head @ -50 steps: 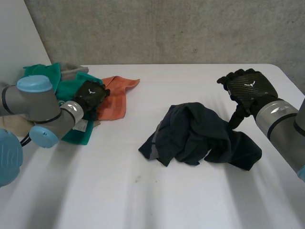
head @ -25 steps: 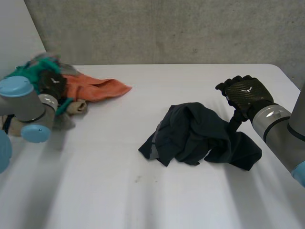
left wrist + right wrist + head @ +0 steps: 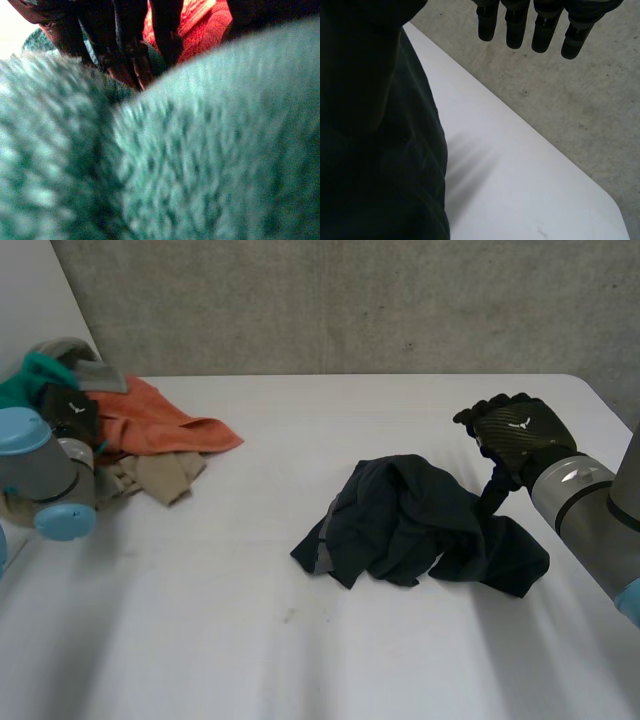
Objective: Fold the laundry.
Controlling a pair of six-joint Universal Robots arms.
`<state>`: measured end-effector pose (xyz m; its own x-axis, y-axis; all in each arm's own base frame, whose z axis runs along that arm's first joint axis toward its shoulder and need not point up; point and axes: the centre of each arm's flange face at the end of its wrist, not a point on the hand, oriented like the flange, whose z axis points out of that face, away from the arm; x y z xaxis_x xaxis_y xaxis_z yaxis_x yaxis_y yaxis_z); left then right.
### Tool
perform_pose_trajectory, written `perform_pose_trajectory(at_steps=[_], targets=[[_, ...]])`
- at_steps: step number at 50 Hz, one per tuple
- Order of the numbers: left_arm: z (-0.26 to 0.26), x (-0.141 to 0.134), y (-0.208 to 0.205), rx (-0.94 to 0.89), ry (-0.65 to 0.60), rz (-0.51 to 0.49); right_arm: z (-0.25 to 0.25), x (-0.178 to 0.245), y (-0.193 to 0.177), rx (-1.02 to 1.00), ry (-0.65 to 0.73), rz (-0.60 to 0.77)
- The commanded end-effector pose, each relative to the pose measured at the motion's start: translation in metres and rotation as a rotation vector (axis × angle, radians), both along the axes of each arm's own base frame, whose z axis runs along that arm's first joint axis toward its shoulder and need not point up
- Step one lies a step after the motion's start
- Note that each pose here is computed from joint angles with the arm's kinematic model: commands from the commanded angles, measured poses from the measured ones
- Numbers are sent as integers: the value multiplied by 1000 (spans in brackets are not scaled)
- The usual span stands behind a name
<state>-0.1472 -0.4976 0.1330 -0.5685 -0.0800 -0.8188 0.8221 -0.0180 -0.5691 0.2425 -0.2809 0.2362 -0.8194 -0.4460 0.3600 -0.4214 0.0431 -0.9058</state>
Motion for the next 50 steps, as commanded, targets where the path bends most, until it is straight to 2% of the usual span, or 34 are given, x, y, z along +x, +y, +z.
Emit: perform_pose_trajectory(at_steps=[1, 6, 10, 14, 15, 18, 19, 24, 28, 35, 43, 50], targets=[[42, -37, 39, -8, 64, -123, 15, -3, -1, -41, -14, -4], [80, -64, 76, -30, 160, -205, 35, -4, 3, -90, -35, 1], [96, -84, 118, 39, 262, -284, 46, -6, 7, -123, -44, 0], [105, -111, 166, 157, 361, -409, 53, -7, 8, -140, -40, 0], [105, -124, 187, 214, 409, -468, 54, -7, 8, -139, -35, 0], [100, -142, 214, 309, 489, -537, 53, -8, 10, -128, -14, 3], [97, -155, 234, 375, 549, -583, 53, -8, 11, -122, -8, 6], [92, -188, 272, 481, 674, -686, 45, -10, 18, -64, 33, 13], [65, -206, 278, 563, 713, -695, 35, -12, 22, -18, 44, 12], [20, -247, 273, 605, 678, -702, 17, -25, 23, 36, 67, -24], [-15, -254, 258, 560, 547, -623, 1, -35, 22, 66, 60, -22], [6, -250, 248, 457, 505, -589, 1, -39, 18, 57, 55, -33]])
